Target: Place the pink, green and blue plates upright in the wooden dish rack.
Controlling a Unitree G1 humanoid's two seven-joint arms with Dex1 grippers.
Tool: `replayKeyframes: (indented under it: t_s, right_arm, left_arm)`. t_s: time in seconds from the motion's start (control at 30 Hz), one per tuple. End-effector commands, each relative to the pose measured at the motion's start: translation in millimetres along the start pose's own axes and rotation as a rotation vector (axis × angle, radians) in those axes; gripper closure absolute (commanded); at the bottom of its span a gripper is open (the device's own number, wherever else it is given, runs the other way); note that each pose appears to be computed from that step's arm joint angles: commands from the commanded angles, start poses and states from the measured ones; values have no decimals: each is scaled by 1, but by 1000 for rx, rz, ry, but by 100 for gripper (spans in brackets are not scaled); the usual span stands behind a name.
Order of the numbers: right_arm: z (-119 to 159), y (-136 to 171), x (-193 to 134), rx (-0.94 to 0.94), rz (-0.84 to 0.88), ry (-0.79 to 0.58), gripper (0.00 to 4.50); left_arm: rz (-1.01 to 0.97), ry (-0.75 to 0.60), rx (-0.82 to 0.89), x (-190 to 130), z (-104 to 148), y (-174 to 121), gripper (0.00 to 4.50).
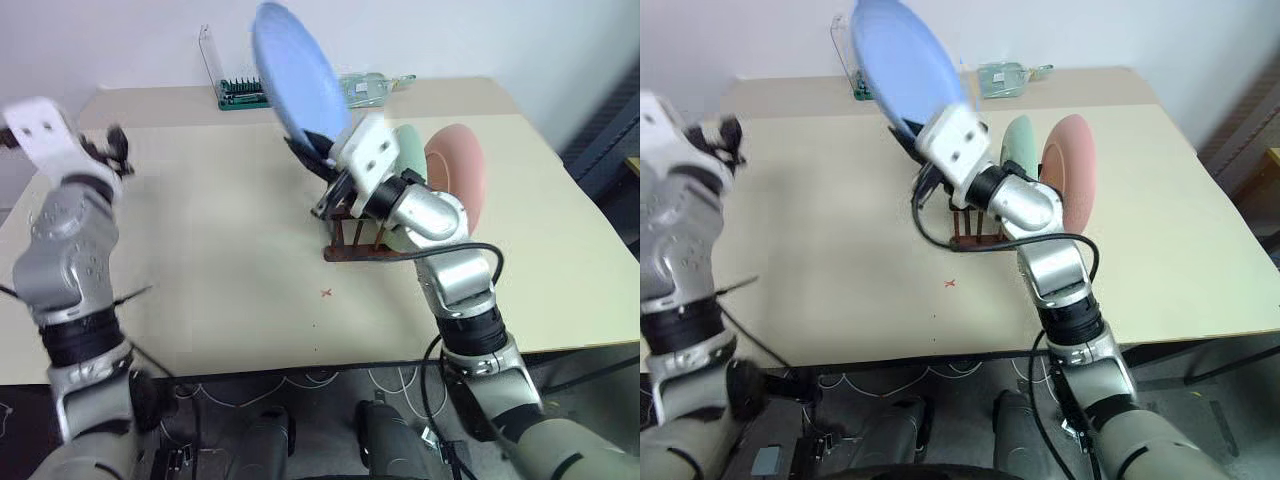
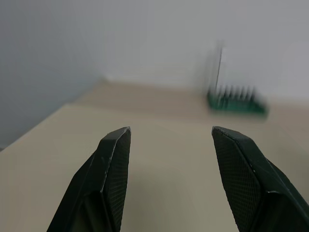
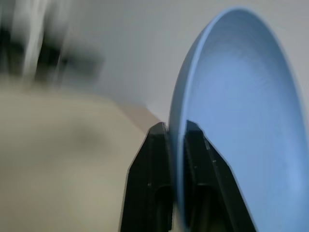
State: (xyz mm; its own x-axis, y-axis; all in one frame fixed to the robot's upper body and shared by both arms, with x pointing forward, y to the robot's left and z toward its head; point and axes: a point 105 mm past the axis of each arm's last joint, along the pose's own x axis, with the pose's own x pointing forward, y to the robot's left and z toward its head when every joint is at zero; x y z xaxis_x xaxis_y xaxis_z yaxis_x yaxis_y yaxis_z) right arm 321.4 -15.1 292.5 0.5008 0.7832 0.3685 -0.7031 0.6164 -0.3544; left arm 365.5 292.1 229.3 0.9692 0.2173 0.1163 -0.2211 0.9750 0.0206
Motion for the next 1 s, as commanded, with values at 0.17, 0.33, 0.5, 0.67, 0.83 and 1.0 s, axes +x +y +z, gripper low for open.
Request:
replayKeyframes:
  t_s: [0.17,0.33,0.5,0.67,0.83,1.0]
  right_arm:
    - [17,2,-25,453,-10,-58,450]
    - [11,-8,-34,583,-129,-51,450]
    - [4,-14,-41,626,-222,-29,450]
    - [-6,-13,-44,721,-268,4,450]
    - [-15,-13,-47,789,-308,39,450]
    - [-13,-13,-46,787,-305,41,298]
  left_arm:
    - [-414,-48,125,-32,-22,-70,178]
    - [-612,-43,167,-54,-40,-104,178]
    - [-680,-34,137,-62,-44,-116,178]
    - [-691,-37,125,-62,-43,-120,178]
    - [-699,-32,124,-63,-46,-122,178]
    - [-704,-29,119,-65,-47,-125,172]
